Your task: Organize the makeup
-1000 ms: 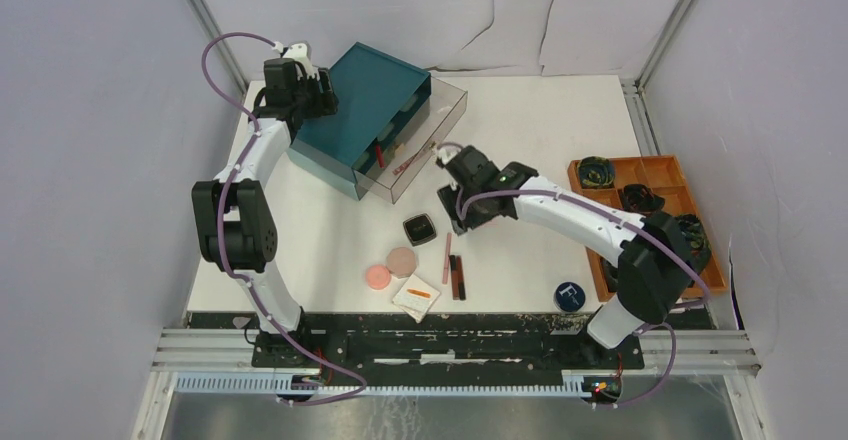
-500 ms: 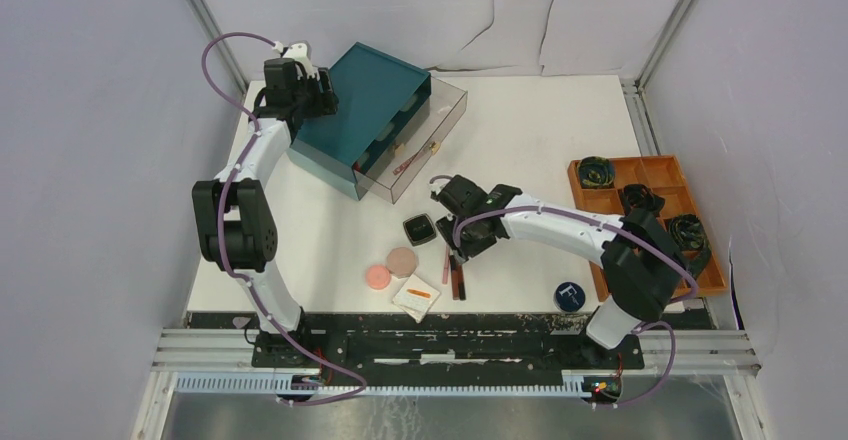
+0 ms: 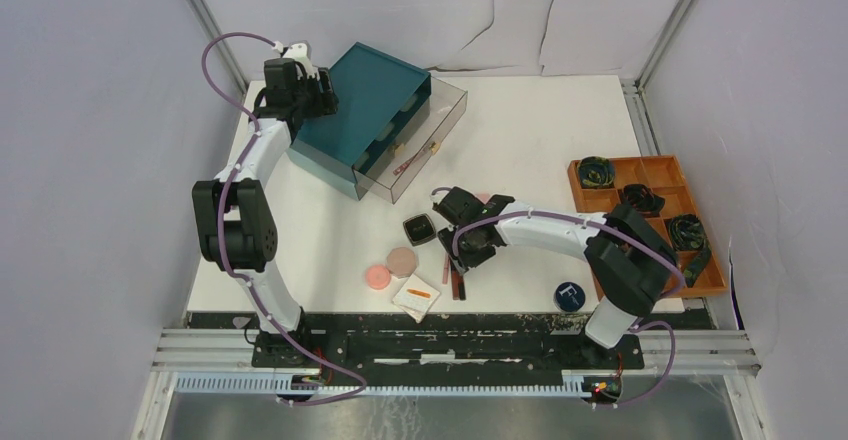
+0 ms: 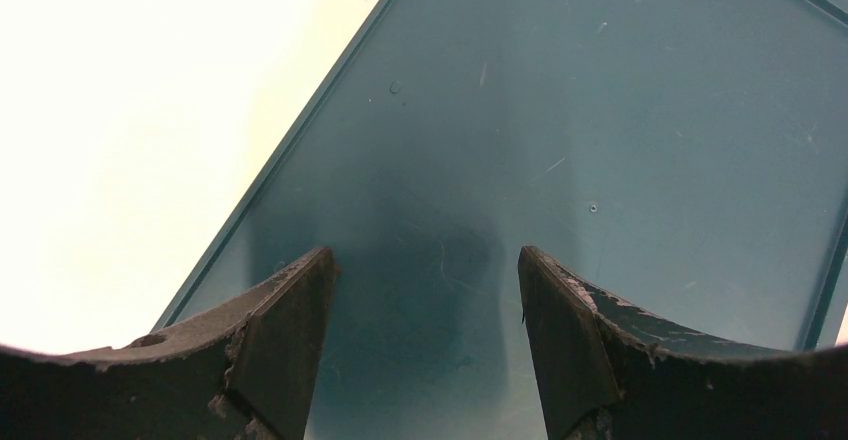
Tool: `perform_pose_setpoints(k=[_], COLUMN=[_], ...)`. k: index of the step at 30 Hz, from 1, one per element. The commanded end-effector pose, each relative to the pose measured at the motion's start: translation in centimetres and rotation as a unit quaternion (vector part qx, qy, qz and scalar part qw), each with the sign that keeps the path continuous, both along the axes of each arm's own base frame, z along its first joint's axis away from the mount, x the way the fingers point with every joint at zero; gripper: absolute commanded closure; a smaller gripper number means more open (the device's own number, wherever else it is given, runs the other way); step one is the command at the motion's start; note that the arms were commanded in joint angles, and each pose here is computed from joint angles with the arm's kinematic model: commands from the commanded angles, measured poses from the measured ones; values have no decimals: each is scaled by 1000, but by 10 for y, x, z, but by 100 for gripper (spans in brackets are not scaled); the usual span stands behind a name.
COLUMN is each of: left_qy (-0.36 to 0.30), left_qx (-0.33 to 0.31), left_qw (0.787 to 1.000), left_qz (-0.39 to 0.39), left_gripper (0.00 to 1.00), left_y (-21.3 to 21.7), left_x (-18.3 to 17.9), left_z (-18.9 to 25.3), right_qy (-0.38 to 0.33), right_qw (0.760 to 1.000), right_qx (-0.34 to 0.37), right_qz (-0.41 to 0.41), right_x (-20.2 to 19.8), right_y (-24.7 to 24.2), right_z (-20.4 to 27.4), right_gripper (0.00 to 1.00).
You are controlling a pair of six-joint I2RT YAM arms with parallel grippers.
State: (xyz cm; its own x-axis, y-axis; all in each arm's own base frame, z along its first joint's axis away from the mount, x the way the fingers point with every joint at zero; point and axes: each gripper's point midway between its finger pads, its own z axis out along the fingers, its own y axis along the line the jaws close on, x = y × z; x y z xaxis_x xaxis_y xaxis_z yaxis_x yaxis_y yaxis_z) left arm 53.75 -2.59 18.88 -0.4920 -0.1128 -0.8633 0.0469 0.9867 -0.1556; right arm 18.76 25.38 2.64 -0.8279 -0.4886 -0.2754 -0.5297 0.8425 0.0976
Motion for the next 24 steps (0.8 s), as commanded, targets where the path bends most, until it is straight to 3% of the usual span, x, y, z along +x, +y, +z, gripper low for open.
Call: perform_pose_setpoints(k=[1,17,21,24], left_qy=[95,95,96,95], left_qx=[-5,-3,-3,-2], left_qw=[995,995,995,995], left_qz=[-2,-1,0,0], left_gripper=[25,25,25,25], left_y=[0,0,0,1], left_x=[-28,-28,-28,-27], left_z=[-56,-57,-57,-57], right_qy=[-9,3,1,-12], right_qw=[1000,1000,1000,1000], right_qx=[22,-1,-6,-14], right_qz=[-8,-15,-15,-17], right_x=[5,4,5,10], right_y=[11,7,6,3], right_z=[0,-16,-17,-12], right_gripper=[50,53,62,75])
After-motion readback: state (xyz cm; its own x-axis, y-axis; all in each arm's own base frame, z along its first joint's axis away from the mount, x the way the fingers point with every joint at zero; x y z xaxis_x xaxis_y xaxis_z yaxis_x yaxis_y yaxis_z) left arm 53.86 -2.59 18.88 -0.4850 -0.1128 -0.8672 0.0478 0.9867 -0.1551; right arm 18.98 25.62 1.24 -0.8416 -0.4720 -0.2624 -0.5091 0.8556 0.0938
